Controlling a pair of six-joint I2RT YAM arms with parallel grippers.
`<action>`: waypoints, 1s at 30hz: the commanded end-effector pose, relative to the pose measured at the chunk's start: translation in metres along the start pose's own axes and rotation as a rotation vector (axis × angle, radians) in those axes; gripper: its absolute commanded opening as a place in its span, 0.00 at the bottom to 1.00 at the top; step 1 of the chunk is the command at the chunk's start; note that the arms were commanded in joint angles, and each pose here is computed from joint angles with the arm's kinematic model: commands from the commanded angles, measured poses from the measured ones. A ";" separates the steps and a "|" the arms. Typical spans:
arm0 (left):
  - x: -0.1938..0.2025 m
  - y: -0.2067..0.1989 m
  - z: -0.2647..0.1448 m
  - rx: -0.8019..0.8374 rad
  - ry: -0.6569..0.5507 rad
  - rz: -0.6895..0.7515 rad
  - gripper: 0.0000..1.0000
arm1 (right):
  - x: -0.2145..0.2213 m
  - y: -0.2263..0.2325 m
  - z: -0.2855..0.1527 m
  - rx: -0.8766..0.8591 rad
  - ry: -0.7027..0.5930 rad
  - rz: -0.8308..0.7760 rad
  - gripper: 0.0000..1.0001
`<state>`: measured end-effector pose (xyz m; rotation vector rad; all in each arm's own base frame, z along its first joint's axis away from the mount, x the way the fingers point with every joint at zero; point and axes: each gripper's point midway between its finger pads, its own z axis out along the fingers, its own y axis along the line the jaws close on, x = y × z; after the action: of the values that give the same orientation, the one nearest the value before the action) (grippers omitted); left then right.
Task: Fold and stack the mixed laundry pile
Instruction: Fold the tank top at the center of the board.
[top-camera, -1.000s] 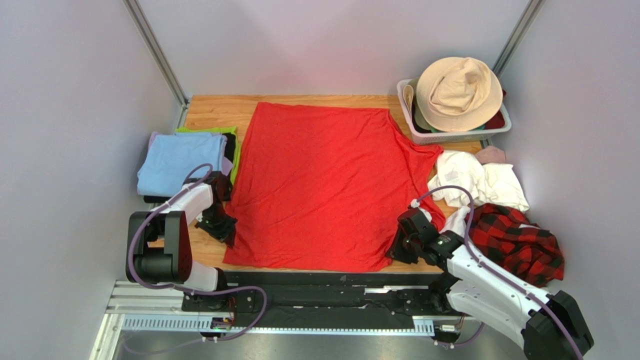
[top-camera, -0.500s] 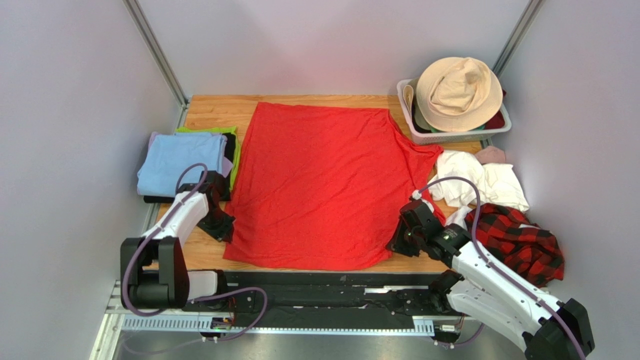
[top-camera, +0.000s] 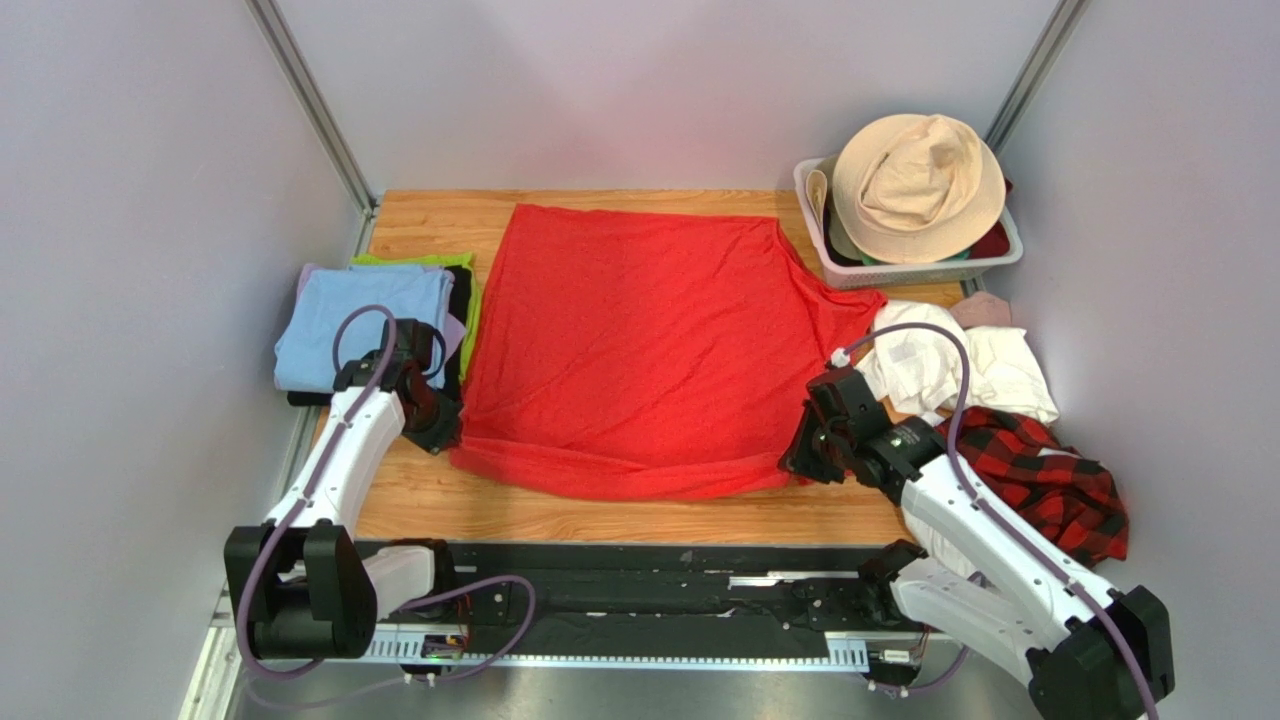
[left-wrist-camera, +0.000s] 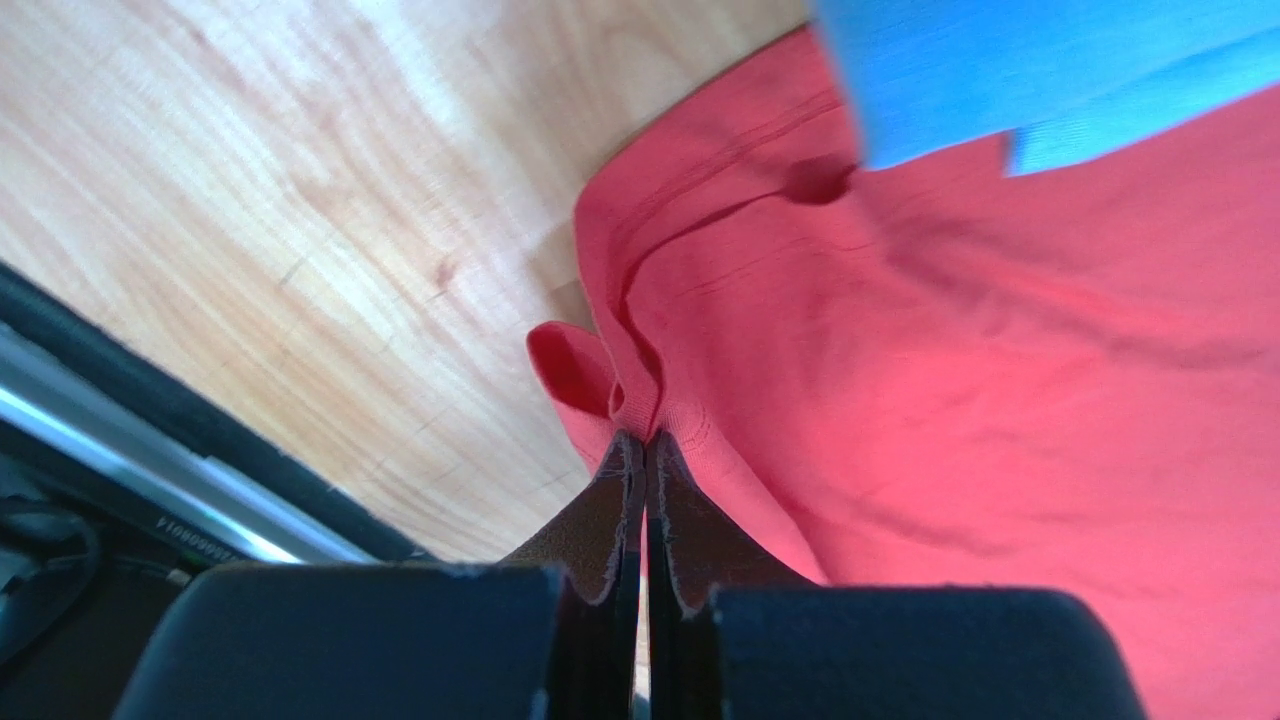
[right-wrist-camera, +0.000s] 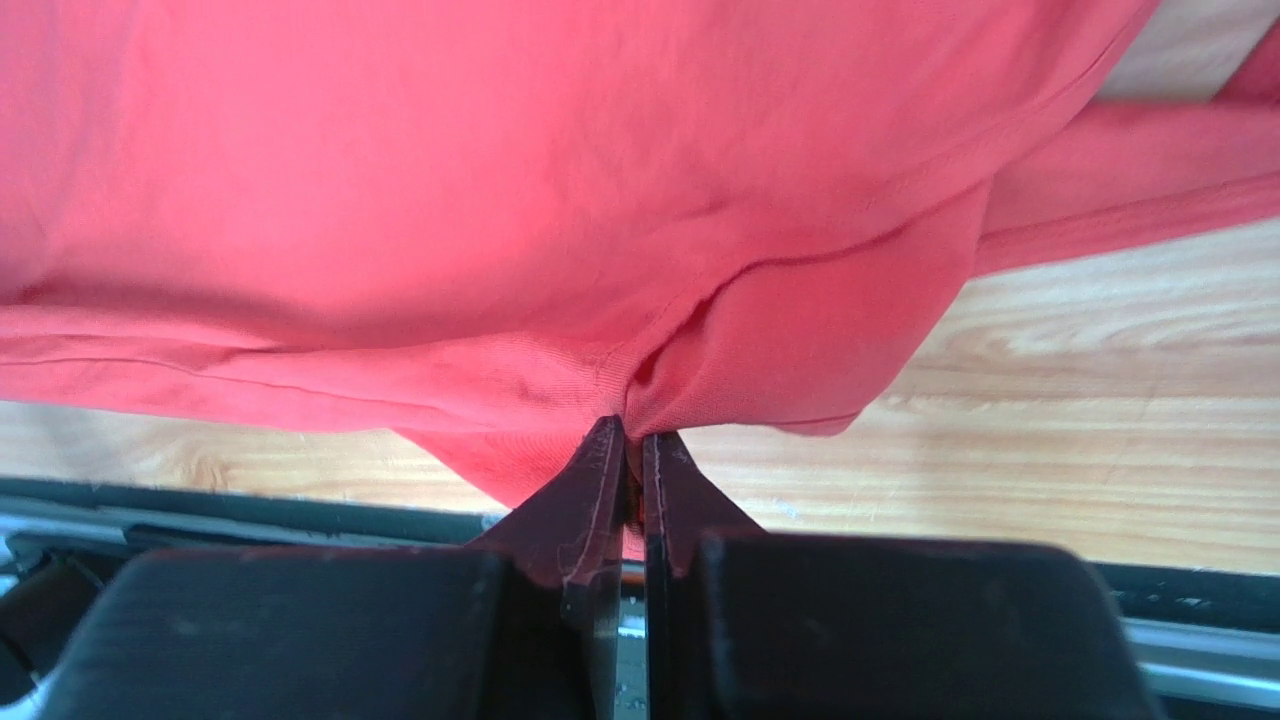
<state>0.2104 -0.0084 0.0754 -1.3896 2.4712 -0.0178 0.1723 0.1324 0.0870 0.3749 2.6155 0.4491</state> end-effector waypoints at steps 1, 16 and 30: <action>-0.020 -0.037 -0.015 0.132 -0.053 -0.039 0.00 | -0.033 0.010 -0.006 -0.023 -0.054 -0.013 0.07; -0.050 -0.100 -0.001 0.135 -0.002 -0.036 0.00 | -0.104 0.016 0.022 0.013 -0.088 0.029 0.06; -0.068 -0.132 0.012 0.180 0.027 -0.104 0.00 | -0.162 0.026 0.060 0.039 -0.047 0.016 0.05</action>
<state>0.3335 -0.0260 0.0873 -1.4303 2.4278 -0.2247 0.3176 0.1158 0.0997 0.4482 2.6229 0.3742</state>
